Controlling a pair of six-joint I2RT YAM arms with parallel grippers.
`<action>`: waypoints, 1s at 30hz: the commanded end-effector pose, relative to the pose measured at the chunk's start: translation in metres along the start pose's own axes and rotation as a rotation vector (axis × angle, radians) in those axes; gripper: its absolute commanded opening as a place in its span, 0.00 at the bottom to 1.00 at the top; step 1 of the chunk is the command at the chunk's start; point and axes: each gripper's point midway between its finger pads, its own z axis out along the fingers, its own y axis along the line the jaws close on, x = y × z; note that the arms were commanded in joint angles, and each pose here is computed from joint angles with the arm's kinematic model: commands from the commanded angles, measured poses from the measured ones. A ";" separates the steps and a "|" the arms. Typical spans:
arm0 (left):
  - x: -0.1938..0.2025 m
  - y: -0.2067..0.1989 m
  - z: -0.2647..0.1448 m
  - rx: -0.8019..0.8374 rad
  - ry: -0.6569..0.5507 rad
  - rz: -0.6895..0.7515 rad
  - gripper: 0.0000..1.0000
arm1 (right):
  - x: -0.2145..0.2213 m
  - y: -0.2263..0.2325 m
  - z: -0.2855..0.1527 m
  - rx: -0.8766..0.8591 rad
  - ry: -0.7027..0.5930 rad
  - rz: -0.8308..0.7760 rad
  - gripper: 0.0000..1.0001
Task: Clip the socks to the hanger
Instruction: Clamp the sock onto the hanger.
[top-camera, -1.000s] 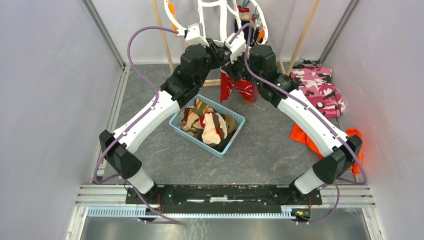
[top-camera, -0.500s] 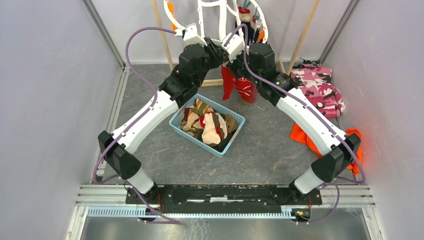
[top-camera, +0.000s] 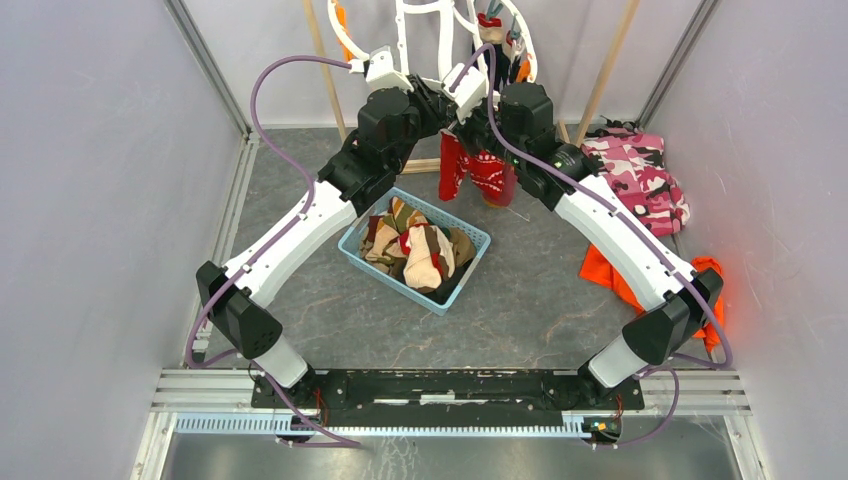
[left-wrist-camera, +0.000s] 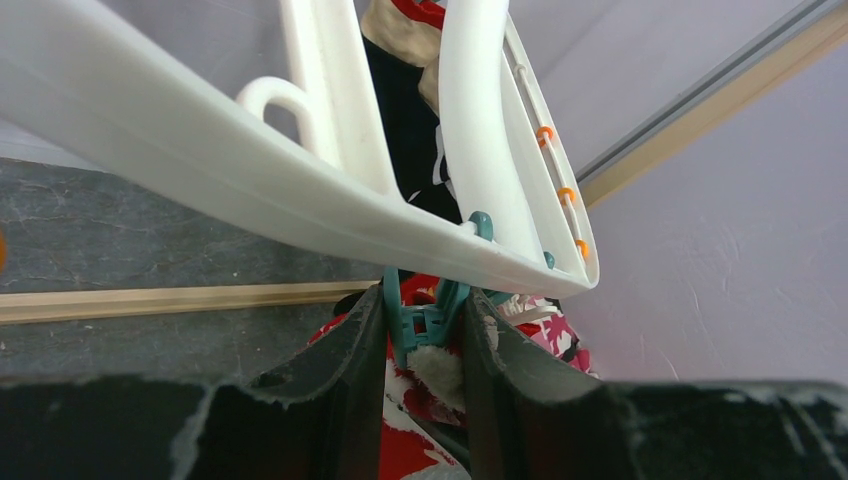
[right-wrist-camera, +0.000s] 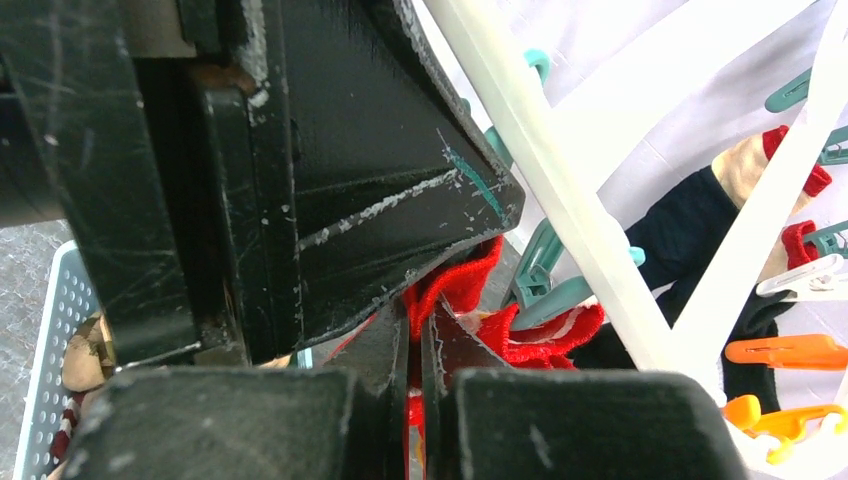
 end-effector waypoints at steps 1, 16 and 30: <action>-0.019 -0.009 -0.010 0.026 -0.031 -0.058 0.02 | -0.019 -0.009 -0.003 0.036 -0.043 0.009 0.00; -0.024 -0.001 -0.018 0.003 -0.043 -0.083 0.51 | -0.008 -0.010 -0.007 0.054 -0.018 0.019 0.00; -0.032 0.005 -0.037 0.001 -0.056 -0.087 0.80 | 0.006 -0.009 -0.009 -0.060 -0.013 0.156 0.05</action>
